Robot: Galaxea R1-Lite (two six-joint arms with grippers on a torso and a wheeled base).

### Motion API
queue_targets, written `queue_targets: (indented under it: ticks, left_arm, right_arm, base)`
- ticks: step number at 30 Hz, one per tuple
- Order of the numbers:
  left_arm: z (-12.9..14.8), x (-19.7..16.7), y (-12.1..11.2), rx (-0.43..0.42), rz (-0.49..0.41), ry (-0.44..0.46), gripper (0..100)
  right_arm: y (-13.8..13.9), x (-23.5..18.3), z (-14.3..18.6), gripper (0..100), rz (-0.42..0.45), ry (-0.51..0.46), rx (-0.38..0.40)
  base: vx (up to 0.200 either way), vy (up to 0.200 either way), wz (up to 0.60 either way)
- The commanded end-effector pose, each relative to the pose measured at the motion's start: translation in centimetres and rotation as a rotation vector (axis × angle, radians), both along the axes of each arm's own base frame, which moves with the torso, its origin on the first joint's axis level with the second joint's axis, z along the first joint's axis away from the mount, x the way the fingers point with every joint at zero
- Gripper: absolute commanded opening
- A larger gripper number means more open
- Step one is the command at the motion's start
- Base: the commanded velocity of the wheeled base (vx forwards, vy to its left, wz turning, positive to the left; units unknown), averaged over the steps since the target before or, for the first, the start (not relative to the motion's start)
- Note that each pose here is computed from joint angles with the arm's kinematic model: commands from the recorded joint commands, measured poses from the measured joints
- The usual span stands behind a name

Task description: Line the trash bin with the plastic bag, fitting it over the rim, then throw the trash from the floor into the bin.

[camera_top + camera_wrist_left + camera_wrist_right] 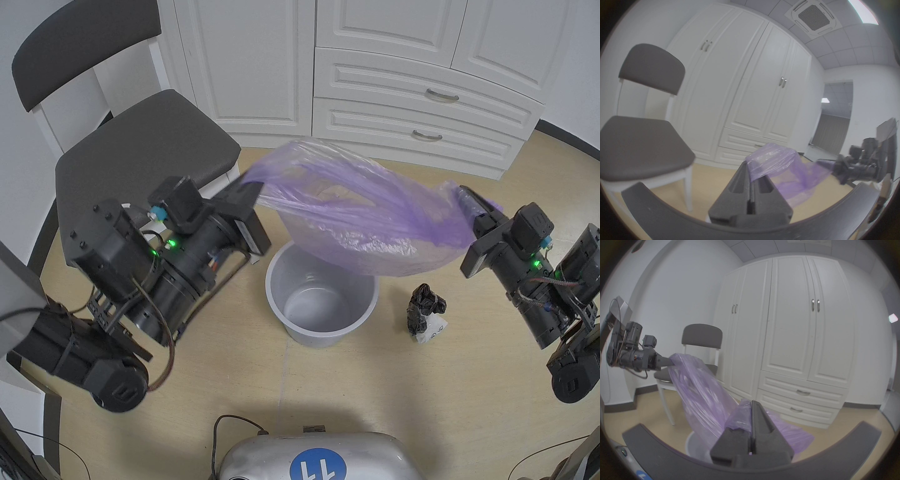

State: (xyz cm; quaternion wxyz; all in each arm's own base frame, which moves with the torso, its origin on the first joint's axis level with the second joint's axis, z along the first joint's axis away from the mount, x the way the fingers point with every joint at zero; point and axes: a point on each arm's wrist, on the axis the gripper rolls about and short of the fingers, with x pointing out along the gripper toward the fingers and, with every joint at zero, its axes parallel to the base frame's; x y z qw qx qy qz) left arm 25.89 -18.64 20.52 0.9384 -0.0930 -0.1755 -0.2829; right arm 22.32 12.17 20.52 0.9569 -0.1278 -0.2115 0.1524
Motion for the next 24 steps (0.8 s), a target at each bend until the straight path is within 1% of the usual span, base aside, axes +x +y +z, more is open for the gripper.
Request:
queue_targets:
  ticks: [1,3,4,9,13,18,22,24]
  left_arm:
    - [-0.8,-3.2,-2.1,-0.005,-0.124,0.032,0]
    - [-0.7,-3.4,-2.3,-0.011,-0.137,0.033,0]
    - [-0.7,-3.7,-2.6,-0.022,-0.154,0.039,0]
    - [-0.9,-3.8,-3.1,-0.050,-0.185,0.069,0]
    - [-1.2,-3.9,-3.9,-0.090,-0.223,0.107,0]
    - [-2.4,-2.8,-4.9,-0.111,-0.205,0.153,0]
    - [-3.3,-1.7,-5.9,-0.125,-0.171,0.175,0]
    - [-3.3,-1.3,-5.9,-0.132,-0.151,0.177,0]
  right_arm:
    - [2.2,-0.5,-0.9,0,0.117,0.035,0.026]
    - [2.5,-0.7,-0.9,0,0.128,0.037,0.033]
    - [3.0,-1.0,-0.8,0,0.160,0.044,0.051]
    - [4.5,-1.9,-0.6,0,0.247,0.061,0.106]
    - [5.6,-2.0,-0.7,0,0.282,0.079,0.128]
    - [6.4,-2.0,-1.0,0,0.320,0.112,0.162]
    - [6.7,-1.8,-1.5,0,0.335,0.131,0.164]
    - [6.7,-1.8,-1.6,0,0.339,0.139,0.168]
  base:
    - [0.000,0.000,0.00]
    - [0.000,0.000,0.00]
    - [0.000,0.000,0.00]
    - [0.000,0.000,0.00]
    - [0.000,0.000,0.00]
    - [0.000,0.000,0.00]
    - [0.000,0.000,0.00]
    - [0.000,0.000,0.00]
